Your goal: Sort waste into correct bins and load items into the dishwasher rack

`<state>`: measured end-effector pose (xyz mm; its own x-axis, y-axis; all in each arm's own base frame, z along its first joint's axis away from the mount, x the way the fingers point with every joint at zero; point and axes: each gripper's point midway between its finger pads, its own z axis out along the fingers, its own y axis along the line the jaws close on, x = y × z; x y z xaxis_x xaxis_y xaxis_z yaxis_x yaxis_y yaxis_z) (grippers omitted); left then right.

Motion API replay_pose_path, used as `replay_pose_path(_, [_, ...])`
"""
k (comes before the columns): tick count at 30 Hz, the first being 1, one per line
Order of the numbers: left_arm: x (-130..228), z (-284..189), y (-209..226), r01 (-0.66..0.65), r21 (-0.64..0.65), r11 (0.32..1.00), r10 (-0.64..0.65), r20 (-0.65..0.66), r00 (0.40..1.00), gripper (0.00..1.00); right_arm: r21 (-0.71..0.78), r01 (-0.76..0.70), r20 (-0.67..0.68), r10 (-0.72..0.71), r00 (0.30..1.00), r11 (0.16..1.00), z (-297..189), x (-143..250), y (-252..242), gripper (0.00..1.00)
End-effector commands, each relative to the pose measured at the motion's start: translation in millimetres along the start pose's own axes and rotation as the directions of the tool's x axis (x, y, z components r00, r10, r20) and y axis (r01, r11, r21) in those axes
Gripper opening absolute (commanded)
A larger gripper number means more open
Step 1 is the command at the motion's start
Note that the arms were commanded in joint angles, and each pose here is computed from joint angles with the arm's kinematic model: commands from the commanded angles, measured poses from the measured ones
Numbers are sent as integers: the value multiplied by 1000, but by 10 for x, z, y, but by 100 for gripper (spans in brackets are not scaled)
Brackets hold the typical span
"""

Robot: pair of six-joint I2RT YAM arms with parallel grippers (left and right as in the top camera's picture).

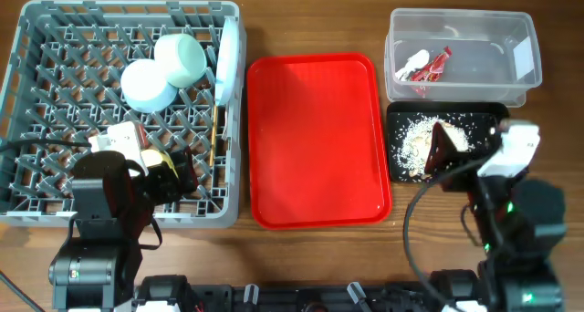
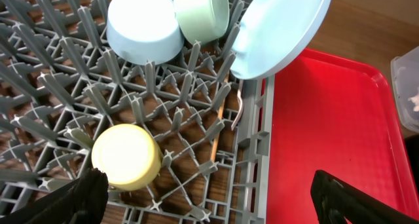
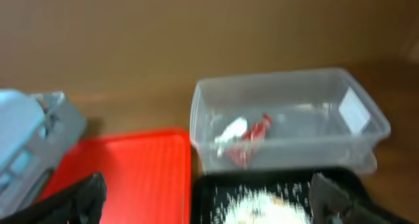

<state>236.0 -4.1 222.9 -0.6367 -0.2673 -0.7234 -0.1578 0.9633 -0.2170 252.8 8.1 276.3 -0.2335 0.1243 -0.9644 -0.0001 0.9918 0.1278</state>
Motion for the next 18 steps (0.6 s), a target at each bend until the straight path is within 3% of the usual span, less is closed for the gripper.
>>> replay_pose_path(1, [35, 20, -16, -18, 10, 1000, 19, -9, 1000, 100, -23, 14, 142, -11, 990, 1000, -86, 66, 3, 100])
replay_pose_path(5, [36, 20, -16, -19, 10, 1000, 19, -10, 1000, 100, -52, 21, 332, -3, 943, 998, -174, 92, 10, 100])
replay_pose_path(12, [36, 20, -16, -18, 10, 1000, 19, -10, 1000, 100, -76, 59, 523, -10, 852, 995, -199, 150, 28, 100])
replay_pose_path(15, [36, 20, -16, -18, 10, 1000, 19, -10, 1000, 100, -34, 129, 555, -89, 827, 991, -172, 212, 19, 100])
replay_pose_path(18, [36, 20, -16, -18, 10, 1000, 19, -10, 1000, 100, -8, 174, 462, -151, 874, 985, -36, 440, -12, 100])
